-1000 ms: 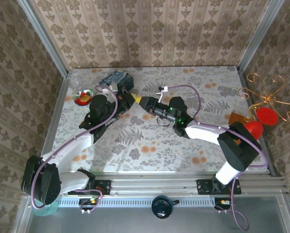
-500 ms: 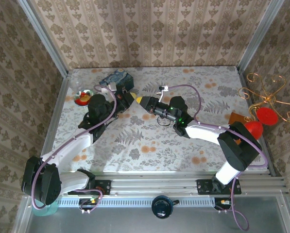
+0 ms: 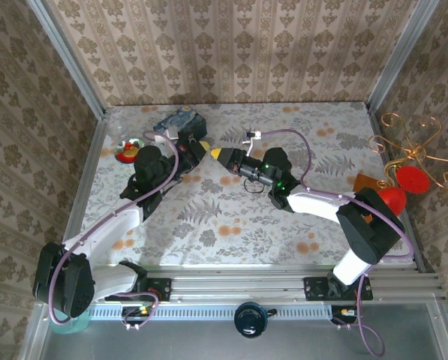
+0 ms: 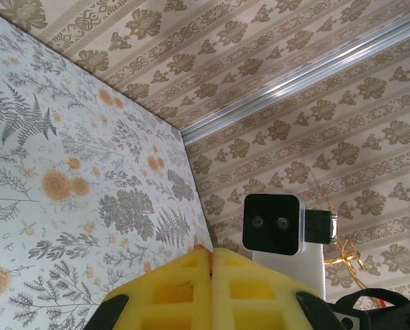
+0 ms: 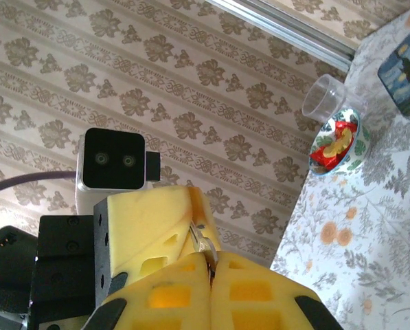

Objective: Unlock a padlock with a key

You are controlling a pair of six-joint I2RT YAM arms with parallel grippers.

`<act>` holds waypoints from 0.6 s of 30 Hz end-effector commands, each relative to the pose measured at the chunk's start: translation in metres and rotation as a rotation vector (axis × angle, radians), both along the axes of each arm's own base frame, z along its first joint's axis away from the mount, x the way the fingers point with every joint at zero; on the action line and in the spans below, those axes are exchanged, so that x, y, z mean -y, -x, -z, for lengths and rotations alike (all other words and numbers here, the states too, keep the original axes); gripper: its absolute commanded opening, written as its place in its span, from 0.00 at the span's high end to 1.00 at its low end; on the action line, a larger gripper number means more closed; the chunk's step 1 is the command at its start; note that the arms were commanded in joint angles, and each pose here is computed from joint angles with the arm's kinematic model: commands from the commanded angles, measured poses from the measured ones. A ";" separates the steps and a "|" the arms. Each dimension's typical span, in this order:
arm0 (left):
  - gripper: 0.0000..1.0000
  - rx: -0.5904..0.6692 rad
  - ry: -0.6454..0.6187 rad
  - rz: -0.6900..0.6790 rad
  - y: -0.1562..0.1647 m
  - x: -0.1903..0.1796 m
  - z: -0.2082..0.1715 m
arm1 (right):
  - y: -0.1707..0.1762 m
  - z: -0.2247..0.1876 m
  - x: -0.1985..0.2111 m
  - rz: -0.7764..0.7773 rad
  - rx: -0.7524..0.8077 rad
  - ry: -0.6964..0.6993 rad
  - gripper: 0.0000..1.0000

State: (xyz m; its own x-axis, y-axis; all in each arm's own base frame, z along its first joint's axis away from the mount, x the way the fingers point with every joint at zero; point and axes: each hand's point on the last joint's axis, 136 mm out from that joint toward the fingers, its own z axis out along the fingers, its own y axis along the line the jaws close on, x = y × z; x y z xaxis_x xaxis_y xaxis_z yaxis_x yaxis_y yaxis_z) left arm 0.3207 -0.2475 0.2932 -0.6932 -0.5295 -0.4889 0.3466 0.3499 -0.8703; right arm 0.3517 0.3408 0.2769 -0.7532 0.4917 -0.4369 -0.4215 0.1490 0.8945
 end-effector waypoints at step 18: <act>0.43 -0.167 -0.566 -0.215 -0.054 -0.088 0.077 | 0.025 0.000 0.040 0.139 0.148 0.419 1.00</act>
